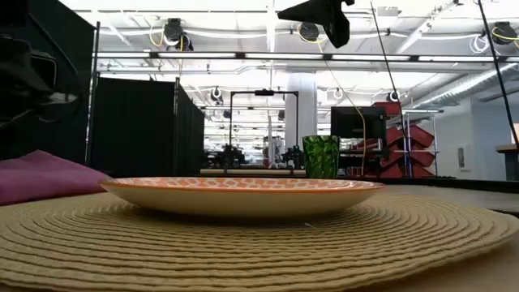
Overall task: Set table place
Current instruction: Put the black fork on top of the purple table napkin
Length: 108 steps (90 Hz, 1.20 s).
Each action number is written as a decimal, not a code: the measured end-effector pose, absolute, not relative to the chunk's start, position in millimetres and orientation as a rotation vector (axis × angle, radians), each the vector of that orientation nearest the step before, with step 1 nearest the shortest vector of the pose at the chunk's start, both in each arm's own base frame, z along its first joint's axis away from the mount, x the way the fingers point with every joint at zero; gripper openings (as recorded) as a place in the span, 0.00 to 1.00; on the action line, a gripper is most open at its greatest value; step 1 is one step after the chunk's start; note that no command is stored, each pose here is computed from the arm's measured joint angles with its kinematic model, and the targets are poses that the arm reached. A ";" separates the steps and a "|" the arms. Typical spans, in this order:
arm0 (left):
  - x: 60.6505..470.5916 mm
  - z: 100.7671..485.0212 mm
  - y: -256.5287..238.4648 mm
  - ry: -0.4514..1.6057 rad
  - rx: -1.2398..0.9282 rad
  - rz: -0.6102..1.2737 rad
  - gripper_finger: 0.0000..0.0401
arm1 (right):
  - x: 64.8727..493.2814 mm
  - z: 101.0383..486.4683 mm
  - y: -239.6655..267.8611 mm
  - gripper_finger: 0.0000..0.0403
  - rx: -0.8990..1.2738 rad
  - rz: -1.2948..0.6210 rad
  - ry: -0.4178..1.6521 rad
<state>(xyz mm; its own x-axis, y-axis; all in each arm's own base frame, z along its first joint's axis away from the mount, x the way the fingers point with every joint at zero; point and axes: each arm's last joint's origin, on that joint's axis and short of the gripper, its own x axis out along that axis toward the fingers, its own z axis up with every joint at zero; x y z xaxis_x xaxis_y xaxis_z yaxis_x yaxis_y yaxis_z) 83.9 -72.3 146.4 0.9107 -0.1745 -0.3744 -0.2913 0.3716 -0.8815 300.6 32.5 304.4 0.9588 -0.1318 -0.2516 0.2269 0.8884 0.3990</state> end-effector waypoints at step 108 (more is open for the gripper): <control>128.9 156.4 -88.7 0.861 -0.915 0.243 0.17 | 311.3 288.4 35.0 0.43 0.448 -0.173 0.281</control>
<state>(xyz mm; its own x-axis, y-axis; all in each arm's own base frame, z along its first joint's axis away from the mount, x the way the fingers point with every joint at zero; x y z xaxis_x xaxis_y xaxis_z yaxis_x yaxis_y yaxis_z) 128.9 -88.7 156.4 0.6516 -0.1615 -0.7412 -0.5246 0.6099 -0.5940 311.3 35.0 288.4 0.9468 -0.1030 -0.3050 0.2259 0.8876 0.4015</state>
